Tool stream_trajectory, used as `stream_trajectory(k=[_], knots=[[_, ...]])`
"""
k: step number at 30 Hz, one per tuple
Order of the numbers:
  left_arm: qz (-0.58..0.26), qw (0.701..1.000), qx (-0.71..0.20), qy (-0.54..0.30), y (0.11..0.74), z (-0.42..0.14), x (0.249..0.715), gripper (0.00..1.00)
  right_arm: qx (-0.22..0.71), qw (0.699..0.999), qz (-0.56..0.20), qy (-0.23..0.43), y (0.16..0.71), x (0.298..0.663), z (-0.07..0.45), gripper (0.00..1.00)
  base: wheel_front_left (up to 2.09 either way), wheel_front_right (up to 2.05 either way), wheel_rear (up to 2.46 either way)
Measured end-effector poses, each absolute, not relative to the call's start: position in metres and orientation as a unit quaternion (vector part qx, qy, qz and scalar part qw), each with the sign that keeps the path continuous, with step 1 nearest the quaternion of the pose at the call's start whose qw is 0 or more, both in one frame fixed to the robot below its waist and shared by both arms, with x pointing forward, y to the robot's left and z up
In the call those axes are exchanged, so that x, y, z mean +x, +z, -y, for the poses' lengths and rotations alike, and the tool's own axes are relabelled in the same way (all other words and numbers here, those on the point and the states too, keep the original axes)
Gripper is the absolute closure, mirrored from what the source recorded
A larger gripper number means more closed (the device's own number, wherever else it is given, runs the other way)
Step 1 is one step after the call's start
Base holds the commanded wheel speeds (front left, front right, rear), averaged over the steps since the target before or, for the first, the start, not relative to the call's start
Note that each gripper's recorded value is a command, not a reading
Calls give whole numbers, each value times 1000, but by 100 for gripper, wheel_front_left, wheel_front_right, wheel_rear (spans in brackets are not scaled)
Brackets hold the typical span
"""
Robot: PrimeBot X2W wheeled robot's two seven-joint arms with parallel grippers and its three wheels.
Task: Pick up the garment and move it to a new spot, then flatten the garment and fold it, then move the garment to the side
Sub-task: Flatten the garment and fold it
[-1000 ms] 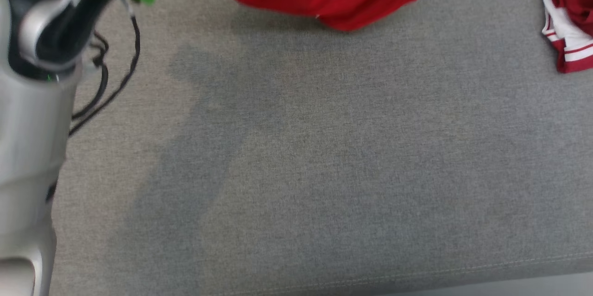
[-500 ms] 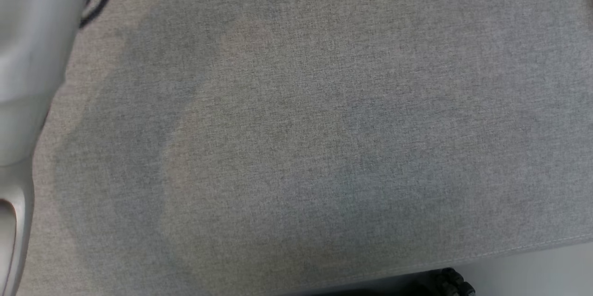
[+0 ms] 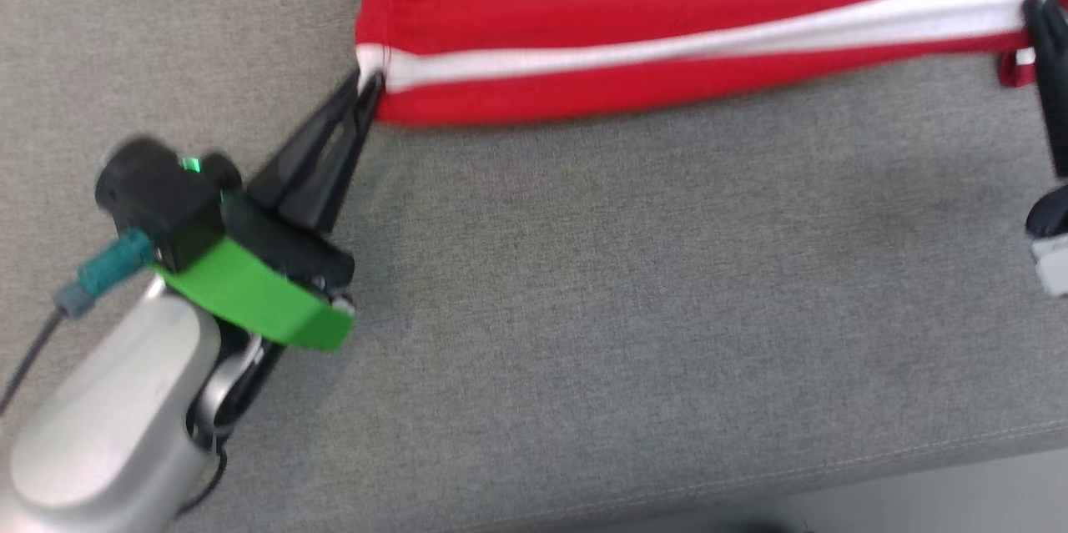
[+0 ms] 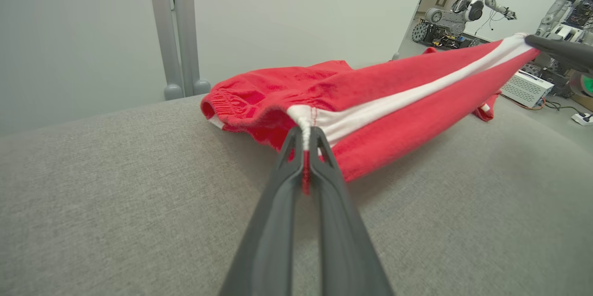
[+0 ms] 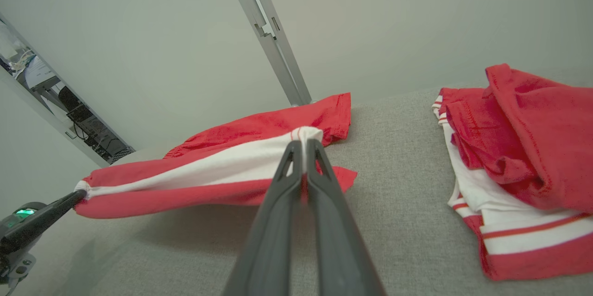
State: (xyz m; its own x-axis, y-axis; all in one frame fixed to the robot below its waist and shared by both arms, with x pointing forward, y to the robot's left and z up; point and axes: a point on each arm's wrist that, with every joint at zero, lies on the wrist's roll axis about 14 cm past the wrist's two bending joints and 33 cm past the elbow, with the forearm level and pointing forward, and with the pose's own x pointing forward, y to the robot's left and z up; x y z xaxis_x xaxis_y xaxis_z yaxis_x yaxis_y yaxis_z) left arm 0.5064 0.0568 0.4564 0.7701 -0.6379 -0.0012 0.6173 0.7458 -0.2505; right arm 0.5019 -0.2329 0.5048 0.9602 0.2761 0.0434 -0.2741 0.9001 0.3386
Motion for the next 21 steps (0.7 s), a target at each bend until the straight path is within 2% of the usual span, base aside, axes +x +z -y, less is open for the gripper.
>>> stream_trajectory(k=[5,11,17,21], knots=[[-87,936,-116,-320,449,-65,444,100,220,965,-51,138,493,450,225,100,0,0,0],[-104,939,-112,-309,460,-67,392,100,236,957,-79,150,499,406,218,100,0,0,0],[-136,931,-120,-316,470,-62,350,100,234,954,-93,162,512,373,218,100,0,0,0],[-141,929,-144,-309,481,-61,339,100,218,958,-77,166,526,370,224,100,0,0,0]])
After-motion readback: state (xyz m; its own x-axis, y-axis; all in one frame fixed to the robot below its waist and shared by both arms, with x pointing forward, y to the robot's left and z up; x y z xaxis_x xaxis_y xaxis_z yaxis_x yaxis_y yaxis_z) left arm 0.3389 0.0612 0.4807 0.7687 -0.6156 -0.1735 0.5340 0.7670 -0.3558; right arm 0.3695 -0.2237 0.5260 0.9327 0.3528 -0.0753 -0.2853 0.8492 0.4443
